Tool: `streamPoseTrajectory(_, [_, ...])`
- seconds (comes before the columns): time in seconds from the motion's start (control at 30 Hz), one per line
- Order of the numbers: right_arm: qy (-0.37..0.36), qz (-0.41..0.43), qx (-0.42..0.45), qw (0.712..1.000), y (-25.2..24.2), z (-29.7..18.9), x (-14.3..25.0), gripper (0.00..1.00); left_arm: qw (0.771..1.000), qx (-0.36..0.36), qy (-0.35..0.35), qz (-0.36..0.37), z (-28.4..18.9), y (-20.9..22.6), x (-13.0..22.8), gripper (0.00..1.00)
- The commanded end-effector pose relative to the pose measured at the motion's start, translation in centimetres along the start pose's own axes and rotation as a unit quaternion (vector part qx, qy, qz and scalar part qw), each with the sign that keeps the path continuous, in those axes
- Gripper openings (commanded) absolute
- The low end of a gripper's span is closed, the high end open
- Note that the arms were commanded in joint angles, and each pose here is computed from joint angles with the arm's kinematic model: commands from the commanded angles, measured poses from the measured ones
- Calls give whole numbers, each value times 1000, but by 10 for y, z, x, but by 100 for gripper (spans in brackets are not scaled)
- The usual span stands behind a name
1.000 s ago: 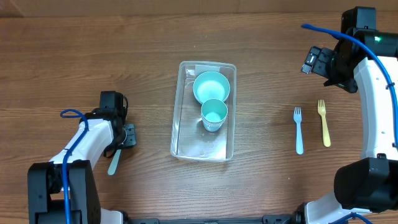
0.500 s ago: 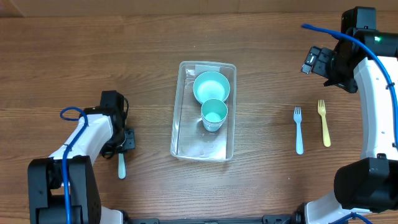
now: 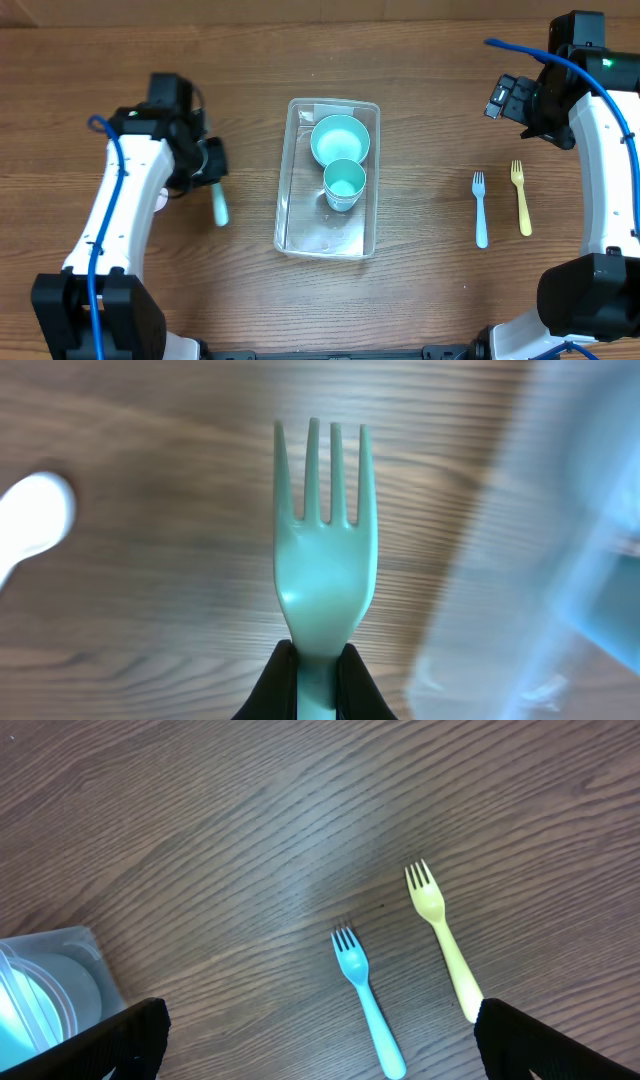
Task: Pack container
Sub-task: 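Carry the light-blue fork into the container and lay it down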
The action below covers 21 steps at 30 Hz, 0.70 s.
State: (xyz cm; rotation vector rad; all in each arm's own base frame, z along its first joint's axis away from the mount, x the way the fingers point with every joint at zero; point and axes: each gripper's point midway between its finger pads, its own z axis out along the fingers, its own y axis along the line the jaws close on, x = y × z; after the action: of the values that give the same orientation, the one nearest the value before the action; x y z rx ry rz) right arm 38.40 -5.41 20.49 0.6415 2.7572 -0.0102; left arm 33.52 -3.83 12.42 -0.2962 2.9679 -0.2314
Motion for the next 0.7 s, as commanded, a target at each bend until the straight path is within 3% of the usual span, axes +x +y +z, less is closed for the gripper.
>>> streamPoseTrajectory(0.0, [-24,3,-5,1000,0,-14,-7,100,998,48,-18,30,-20,-61,-2,4])
streamPoseTrajectory(0.2, [-24,3,-5,1000,1,-14,-7,100,993,83,-31,78,-27,-132,17,4])
streamPoseTrajectory(0.53, [-24,3,-5,1000,0,-14,-7,100,990,72,-49,110,-24,-160,30,12])
streamPoseTrajectory(0.6, [-24,3,-5,1000,0,-14,-7,100,990,73,-51,110,-24,-161,29,17])
streamPoseTrajectory(0.67, [-24,3,-5,1000,0,-14,-7,100,990,75,-54,110,-24,-161,28,38])
